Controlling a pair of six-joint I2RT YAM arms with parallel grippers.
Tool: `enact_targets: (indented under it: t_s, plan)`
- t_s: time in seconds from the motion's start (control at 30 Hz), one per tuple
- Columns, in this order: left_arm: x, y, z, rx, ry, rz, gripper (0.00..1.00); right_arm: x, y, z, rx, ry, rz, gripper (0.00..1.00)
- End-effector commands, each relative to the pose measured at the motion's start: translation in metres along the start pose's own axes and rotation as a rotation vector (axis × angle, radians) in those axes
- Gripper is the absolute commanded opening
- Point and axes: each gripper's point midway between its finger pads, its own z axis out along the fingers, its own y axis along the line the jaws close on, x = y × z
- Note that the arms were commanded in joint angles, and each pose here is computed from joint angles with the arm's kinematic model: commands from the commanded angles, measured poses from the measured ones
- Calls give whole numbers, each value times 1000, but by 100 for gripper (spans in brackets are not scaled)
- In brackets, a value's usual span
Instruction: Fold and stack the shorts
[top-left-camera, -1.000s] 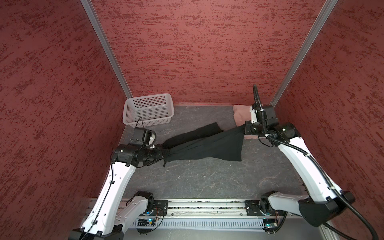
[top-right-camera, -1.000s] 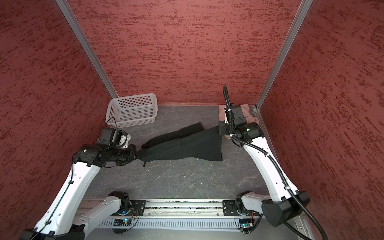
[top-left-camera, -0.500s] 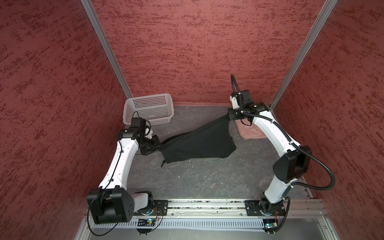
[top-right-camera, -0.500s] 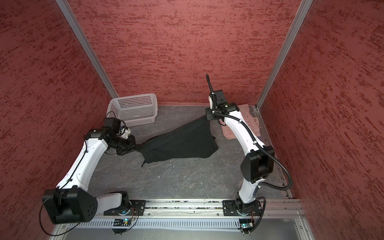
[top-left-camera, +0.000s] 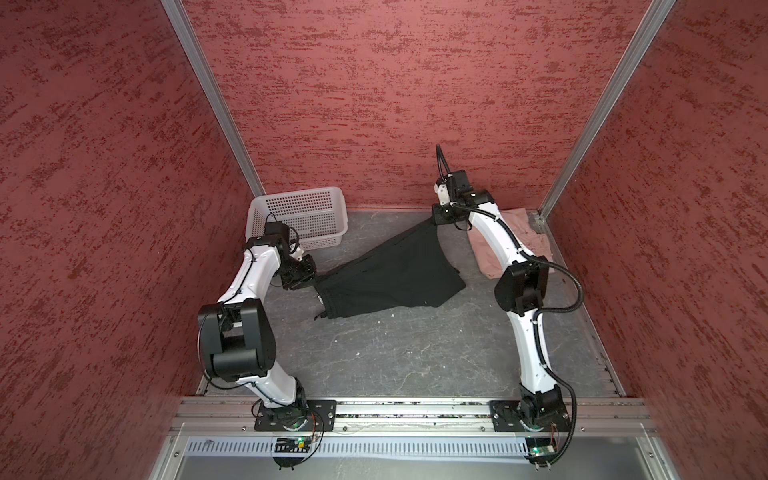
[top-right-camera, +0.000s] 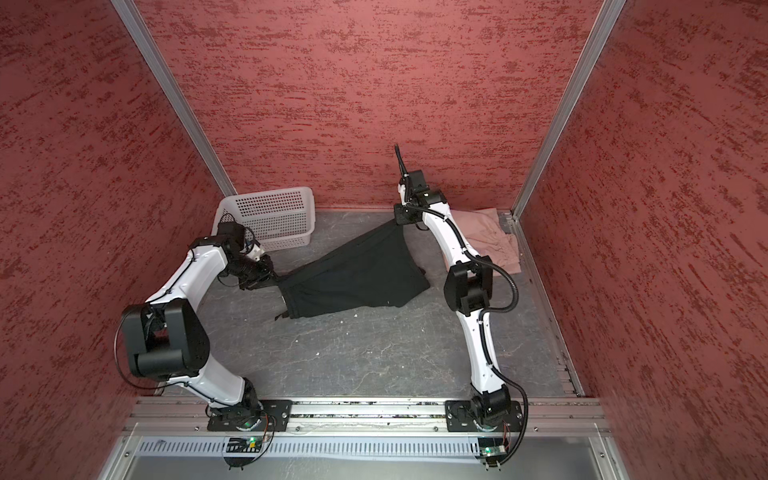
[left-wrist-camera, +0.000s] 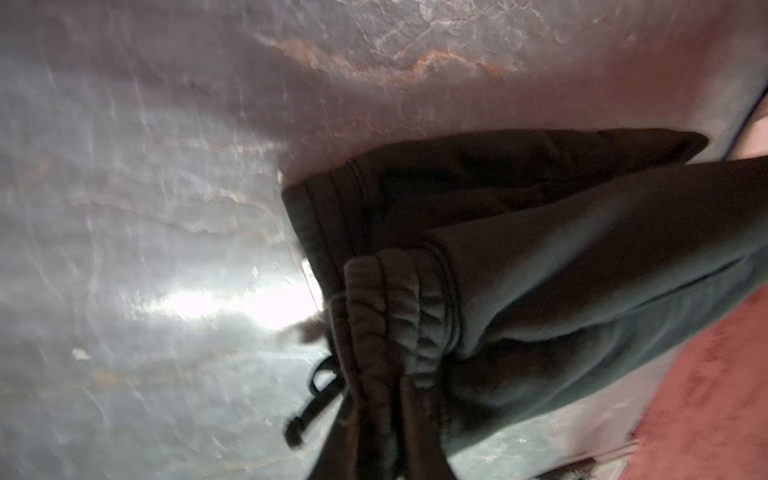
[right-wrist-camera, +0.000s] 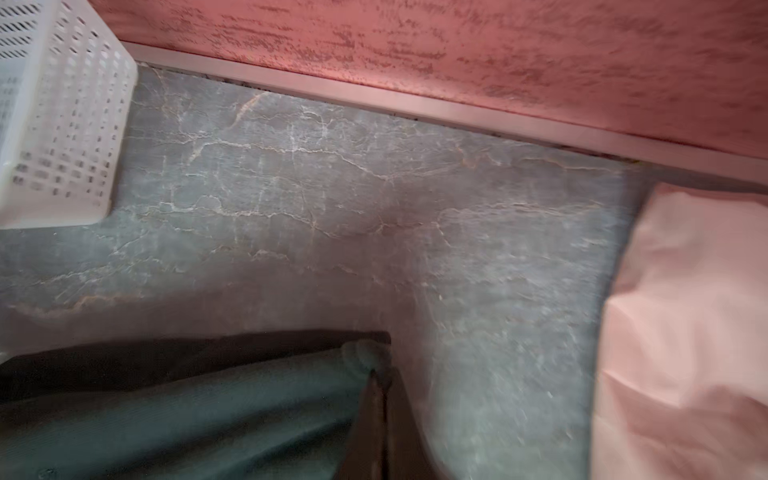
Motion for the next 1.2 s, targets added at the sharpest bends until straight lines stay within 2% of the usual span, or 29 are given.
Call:
enact_targets:
  t_s: [0.0, 0.03, 0.07, 0.1, 0.13, 0.23, 0.37, 0.5, 0.63, 0.77, 0.9, 1.0, 1.1, 1.17]
  plan:
    - [-29, 7, -2, -1, -74, 13, 34, -15, -7, 8, -43, -50, 33, 8]
    - [-33, 9, 0, 8, -78, 7, 49, -16, -3, 13, -65, -59, 41, 29]
    - [-37, 10, 1, 13, -79, -2, 93, -18, -2, 17, -79, -68, 48, 45]
    - [-40, 11, 2, 15, -77, -10, 99, -19, 0, 20, -95, -76, 55, 58]
    - [-42, 11, 3, 16, -76, -16, 99, -21, 3, 21, -108, -81, 62, 69]
    - [-47, 9, -6, 14, -103, -22, 99, -25, 5, 11, -119, -90, 68, 84]
    - [-52, 3, -41, 16, -190, -23, 99, -19, 2, -13, -81, -94, 56, 90]
    - [-54, 14, -86, 26, -333, -73, 99, 12, -1, -32, -66, -84, 66, 93]
    - [-48, 18, -102, -3, -355, -74, 99, 51, -3, -46, -68, -69, 104, 93]
    - [-27, -41, -92, 139, -360, 94, 99, 104, -8, -37, -70, -5, 143, 95]
    - [-1, -84, -61, 223, -345, 216, 99, 149, -20, -14, -27, 98, 156, 98]
    - [8, -100, -36, 282, -303, 247, 99, 162, -21, -8, -38, 109, 165, 98]
    - [14, -130, -17, 372, -289, 337, 99, 172, -23, -4, -36, 113, 171, 97]
    - [15, -146, -5, 398, -264, 377, 99, 180, -20, 0, -59, 120, 180, 90]
